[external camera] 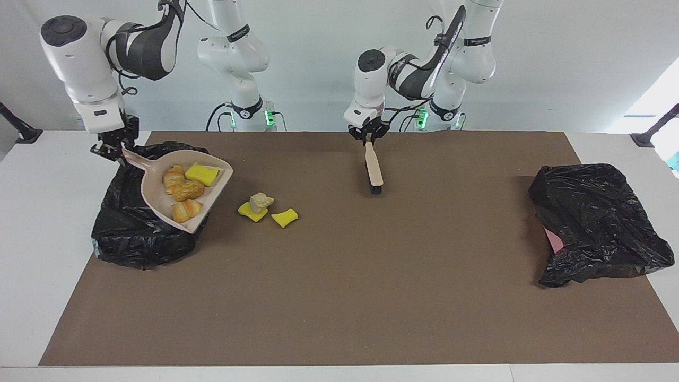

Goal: Sweep and dump trash in bin

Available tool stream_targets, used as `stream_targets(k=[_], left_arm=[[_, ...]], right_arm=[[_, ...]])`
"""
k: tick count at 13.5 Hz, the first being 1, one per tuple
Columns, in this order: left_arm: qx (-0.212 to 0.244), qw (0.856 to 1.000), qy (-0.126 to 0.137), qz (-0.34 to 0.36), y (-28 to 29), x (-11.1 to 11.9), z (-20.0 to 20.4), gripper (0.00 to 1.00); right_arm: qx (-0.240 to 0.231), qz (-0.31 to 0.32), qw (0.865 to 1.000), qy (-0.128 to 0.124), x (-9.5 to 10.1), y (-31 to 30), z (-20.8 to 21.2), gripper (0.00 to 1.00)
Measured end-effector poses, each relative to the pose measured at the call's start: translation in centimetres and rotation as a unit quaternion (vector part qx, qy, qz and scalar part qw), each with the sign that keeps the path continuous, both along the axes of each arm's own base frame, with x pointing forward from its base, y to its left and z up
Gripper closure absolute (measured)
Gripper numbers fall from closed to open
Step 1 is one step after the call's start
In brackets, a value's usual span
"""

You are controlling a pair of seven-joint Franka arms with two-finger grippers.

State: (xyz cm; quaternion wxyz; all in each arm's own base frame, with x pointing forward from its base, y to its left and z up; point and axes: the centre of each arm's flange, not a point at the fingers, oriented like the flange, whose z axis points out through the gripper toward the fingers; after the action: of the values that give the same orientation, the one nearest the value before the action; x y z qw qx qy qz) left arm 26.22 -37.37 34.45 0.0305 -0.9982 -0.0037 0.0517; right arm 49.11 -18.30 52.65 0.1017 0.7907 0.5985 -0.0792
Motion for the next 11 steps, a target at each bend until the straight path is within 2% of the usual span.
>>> stream_targets(k=[2,3,5,6,7,8,9,11], left_arm=[[-0.001,1.0,-0.001,0.004,0.3,0.0,-1.2,0.74],[0.0,1.0,-0.001,0.005,0.4,0.1,-1.5,0.67],[-0.005,1.0,-0.004,0.013,0.6,0.7,-1.3,0.44],[-0.01,1.0,-0.008,0.024,0.9,1.8,-0.9,0.31],[-0.015,0.999,-0.011,0.043,1.7,3.5,-0.2,0.15],[-0.02,0.998,-0.015,0.063,2.7,5.3,0.5,0.05],[-0.026,0.996,-0.02,0.085,3.7,7.2,1.3,0.0],[-0.036,0.99,-0.032,0.132,7.0,11.8,3.4,0.0]], right_arm=[[-0.047,0.027,0.998,0.01,-0.5,-2.2,0.5,0.67],[-0.076,0.044,0.996,0.018,-0.5,-2.6,0.7,0.67],[-0.106,0.085,0.99,0.036,-0.3,-2.5,0.9,0.67],[-0.112,0.105,0.987,0.046,-0.3,-2.5,0.9,0.67],[-0.122,0.126,0.983,0.056,-0.2,-2.4,1.0,0.67],[-0.133,0.144,0.978,0.066,-0.2,-2.4,1.0,0.67],[-0.141,0.156,0.975,0.074,-0.2,-2.4,1.1,0.67],[-0.157,0.17,0.969,0.085,-0.1,-2.4,1.2,0.67]])
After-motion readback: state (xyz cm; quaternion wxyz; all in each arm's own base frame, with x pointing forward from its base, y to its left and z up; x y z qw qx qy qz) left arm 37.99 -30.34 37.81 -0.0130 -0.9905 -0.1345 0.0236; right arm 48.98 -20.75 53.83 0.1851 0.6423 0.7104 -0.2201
